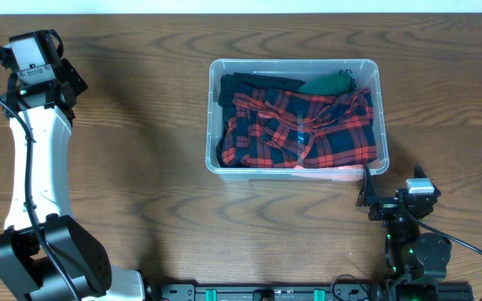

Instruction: Pack container

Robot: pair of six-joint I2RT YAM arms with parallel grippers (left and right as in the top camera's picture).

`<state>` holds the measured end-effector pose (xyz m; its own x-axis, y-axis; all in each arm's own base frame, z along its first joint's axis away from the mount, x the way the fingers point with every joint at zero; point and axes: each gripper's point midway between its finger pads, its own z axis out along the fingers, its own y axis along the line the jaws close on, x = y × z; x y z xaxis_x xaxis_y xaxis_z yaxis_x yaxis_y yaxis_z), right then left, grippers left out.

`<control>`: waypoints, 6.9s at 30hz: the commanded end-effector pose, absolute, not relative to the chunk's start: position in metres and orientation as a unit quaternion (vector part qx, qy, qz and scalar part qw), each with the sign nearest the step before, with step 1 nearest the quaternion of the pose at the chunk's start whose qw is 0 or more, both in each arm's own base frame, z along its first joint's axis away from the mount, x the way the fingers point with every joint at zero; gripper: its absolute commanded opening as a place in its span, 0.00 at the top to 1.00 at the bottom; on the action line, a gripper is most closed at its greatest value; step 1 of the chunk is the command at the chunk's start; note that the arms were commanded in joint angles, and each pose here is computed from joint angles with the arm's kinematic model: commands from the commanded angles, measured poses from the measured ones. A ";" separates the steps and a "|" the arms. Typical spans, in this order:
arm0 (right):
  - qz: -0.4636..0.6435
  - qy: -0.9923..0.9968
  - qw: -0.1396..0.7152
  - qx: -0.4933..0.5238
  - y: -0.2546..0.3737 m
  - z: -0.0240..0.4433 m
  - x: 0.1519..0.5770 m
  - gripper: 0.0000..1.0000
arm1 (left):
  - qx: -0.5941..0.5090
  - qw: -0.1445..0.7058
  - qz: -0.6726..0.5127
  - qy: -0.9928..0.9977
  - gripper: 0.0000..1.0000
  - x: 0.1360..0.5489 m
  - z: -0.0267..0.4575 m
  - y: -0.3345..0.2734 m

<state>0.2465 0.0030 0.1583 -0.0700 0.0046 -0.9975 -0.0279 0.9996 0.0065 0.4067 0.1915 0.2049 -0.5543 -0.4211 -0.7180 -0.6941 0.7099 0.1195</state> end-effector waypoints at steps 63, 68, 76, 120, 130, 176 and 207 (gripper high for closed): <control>0.004 0.731 0.682 -0.009 0.001 0.158 0.246 0.01 | -0.292 0.218 0.210 0.908 0.02 0.217 0.076 0.129; 0.004 0.731 0.682 -0.009 0.001 0.158 0.246 0.01 | -0.289 0.204 0.210 0.911 0.02 0.190 0.055 0.123; 0.004 0.731 0.682 -0.009 0.001 0.158 0.246 0.01 | -0.288 0.201 0.203 0.914 0.02 0.162 0.027 0.113; 0.004 0.731 0.682 -0.009 0.001 0.158 0.246 0.01 | -0.255 0.455 0.044 0.852 0.02 0.218 0.033 0.075; 0.004 0.731 0.682 -0.008 0.001 0.158 0.246 0.01 | -0.250 0.480 0.041 0.840 0.02 0.223 0.045 0.074; 0.004 0.731 0.682 -0.009 0.001 0.158 0.246 0.01 | 0.014 0.648 0.081 0.757 0.02 0.243 0.138 0.014; 0.004 0.731 0.682 -0.009 0.001 0.158 0.246 0.01 | 0.023 0.649 0.075 0.756 0.02 0.243 0.139 0.009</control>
